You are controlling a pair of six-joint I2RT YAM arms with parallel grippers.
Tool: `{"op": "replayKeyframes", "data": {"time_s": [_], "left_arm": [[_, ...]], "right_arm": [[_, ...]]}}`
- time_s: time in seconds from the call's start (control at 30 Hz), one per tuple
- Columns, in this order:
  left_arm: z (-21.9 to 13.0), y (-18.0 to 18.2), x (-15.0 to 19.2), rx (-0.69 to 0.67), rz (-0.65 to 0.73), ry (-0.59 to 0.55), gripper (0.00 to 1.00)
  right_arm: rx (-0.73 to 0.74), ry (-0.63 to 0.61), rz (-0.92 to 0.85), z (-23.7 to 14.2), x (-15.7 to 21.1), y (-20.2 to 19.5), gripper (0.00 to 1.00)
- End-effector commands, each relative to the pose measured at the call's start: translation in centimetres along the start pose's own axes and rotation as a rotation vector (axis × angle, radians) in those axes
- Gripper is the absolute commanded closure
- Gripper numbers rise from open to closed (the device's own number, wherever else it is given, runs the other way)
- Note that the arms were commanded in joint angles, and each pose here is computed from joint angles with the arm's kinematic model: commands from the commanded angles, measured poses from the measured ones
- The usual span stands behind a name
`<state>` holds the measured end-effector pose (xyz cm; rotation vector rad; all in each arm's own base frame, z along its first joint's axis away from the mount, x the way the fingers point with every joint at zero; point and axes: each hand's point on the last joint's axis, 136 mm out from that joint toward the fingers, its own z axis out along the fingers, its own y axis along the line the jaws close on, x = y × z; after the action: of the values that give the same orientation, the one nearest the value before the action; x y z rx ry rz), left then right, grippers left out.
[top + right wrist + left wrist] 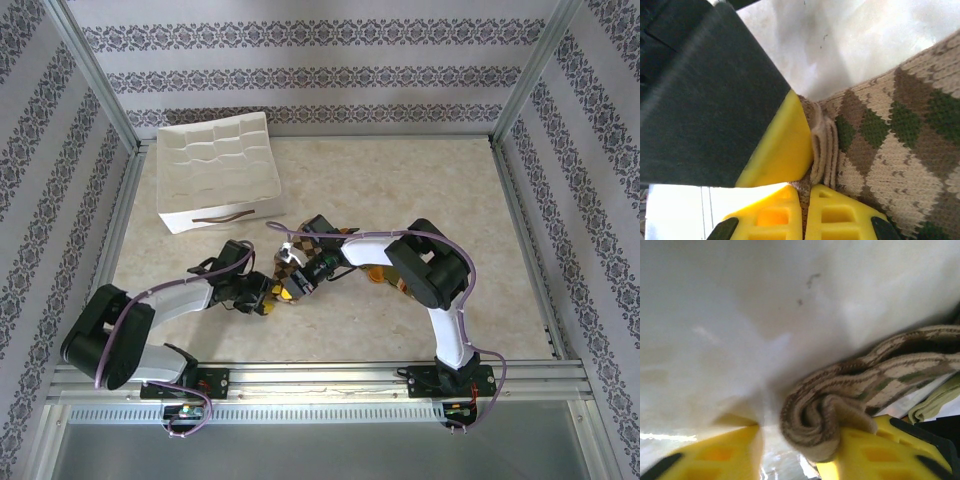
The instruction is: Roll the socks
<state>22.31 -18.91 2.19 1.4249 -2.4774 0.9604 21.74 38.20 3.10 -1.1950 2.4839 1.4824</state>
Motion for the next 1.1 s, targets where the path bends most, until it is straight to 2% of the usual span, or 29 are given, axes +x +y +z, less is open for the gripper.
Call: {"op": "replayKeyframes", "data": {"time_s": [0.0,0.07,0.1,0.17,0.27,0.33,0.43,0.5,0.63,0.77,0.97,1.07], "left_arm": [[1.2,-0.1,-1.4,-0.007,0.038,-0.077,0.79],[1.4,1.4,-1.6,-0.061,0.021,-0.077,0.95],[1.5,2.2,-1.6,-0.091,0.008,-0.072,1.00],[1.3,3.0,-1.4,-0.123,-0.008,-0.067,1.00],[0.4,3.8,-0.9,-0.170,-0.014,-0.064,1.00],[-0.4,4.3,-0.5,-0.195,-0.021,-0.058,1.00],[-1.0,5.0,0.2,-0.212,-0.037,-0.033,1.00],[-1.4,5.5,0.4,-0.232,-0.040,-0.030,1.00],[-1.7,5.9,0.4,-0.241,-0.052,-0.031,1.00],[-1.8,5.9,0.3,-0.254,-0.048,-0.028,1.00],[-1.7,5.5,0.1,-0.257,-0.046,-0.023,1.00],[-1.7,5.3,0.1,-0.251,-0.043,-0.023,1.00]], "right_arm": [[0.022,0.053,0.079,0.6,2.0,-1.5,1.00],[0.031,0.053,0.052,0.6,2.0,-1.2,1.00],[0.044,0.054,0.027,0.4,2.0,-1.1,1.00],[0.078,0.048,-0.036,0.1,1.9,-0.8,0.96],[0.167,-0.016,-0.187,-1.2,1.1,-0.1,0.75],[0.260,-0.100,-0.346,-2.7,0.4,0.9,0.66],[0.472,-0.216,-0.690,-4.5,0.2,3.0,0.50],[0.553,-0.219,-0.823,-4.6,0.7,4.0,0.44],[0.685,-0.136,-1.001,-2.9,2.1,5.1,0.41],[0.836,-0.111,-1.098,-1.6,1.1,4.9,0.41],[0.836,-0.026,-1.165,1.2,1.1,4.5,0.46],[0.881,0.005,-1.152,1.5,1.2,3.2,0.53]]}}
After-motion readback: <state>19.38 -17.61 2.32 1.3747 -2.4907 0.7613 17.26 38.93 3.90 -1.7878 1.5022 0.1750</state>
